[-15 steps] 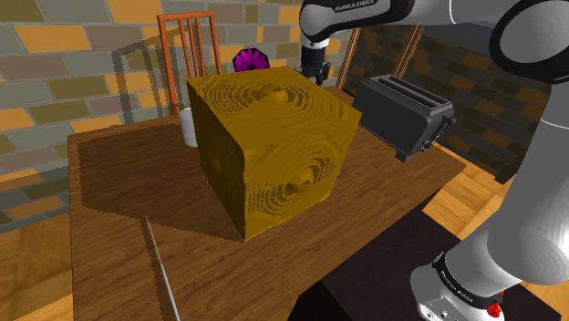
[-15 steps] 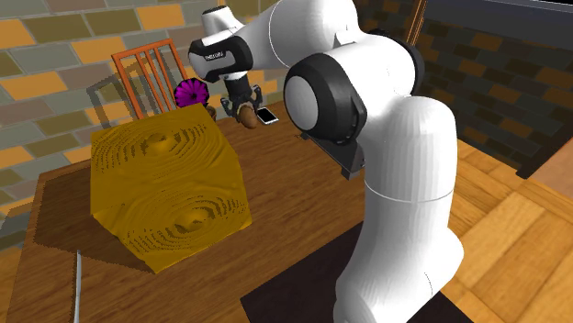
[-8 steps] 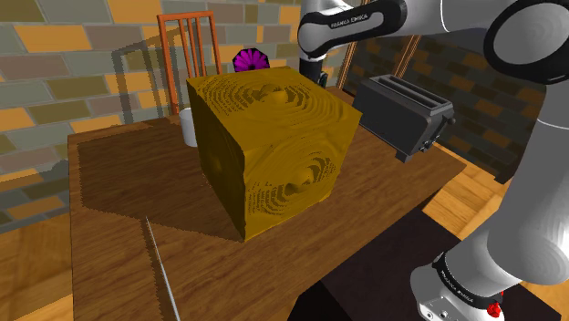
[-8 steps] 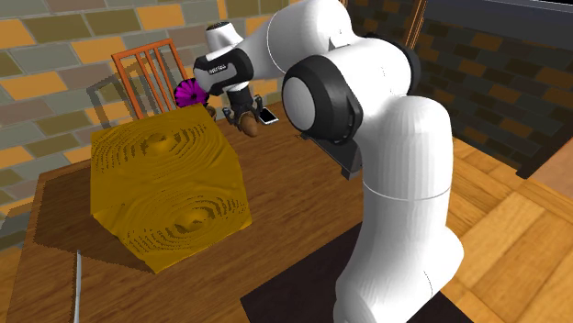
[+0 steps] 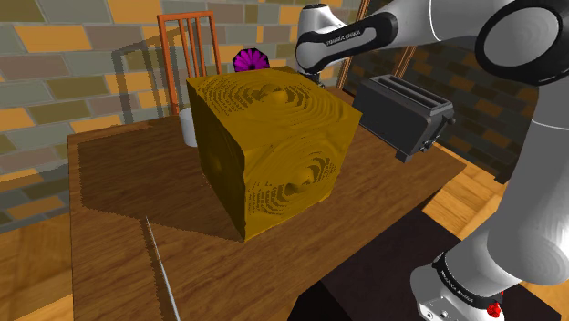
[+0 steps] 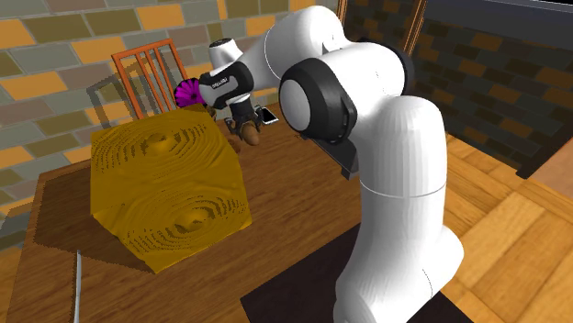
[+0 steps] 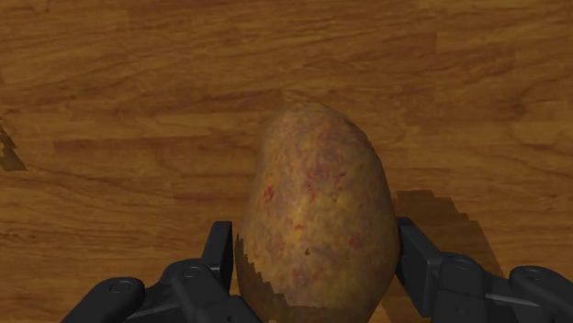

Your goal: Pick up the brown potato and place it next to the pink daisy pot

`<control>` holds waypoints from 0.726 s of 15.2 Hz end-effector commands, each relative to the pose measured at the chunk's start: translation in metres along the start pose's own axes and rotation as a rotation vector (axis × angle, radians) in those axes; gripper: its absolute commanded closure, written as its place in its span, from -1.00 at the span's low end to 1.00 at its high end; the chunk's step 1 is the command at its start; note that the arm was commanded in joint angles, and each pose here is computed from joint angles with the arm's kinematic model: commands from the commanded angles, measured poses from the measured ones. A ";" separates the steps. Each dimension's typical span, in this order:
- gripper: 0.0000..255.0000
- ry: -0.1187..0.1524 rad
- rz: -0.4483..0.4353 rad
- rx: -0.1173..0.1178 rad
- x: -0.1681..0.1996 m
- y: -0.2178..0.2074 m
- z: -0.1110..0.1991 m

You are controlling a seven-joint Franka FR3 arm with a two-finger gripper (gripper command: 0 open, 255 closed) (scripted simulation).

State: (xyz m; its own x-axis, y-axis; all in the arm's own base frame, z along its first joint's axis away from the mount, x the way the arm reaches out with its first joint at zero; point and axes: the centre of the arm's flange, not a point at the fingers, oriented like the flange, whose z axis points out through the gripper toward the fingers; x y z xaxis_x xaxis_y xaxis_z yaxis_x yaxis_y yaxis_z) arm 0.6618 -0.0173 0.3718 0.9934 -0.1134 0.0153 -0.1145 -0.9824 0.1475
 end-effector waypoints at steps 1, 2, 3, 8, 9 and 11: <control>1.00 0.000 0.000 0.000 0.000 -0.001 0.012; 1.00 0.000 0.000 0.000 0.000 -0.002 0.017; 1.00 0.000 0.000 0.000 -0.001 -0.003 0.022; 1.00 0.000 0.000 0.000 -0.001 -0.004 0.031; 1.00 0.000 0.000 0.000 -0.001 -0.004 0.031; 1.00 0.000 0.000 0.000 -0.001 -0.004 0.031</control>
State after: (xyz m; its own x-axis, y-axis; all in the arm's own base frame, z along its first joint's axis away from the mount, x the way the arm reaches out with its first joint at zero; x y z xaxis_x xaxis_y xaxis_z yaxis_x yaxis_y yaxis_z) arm 0.6616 -0.0176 0.3410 0.9934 -0.1134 0.0155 -0.1144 -0.9824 0.1475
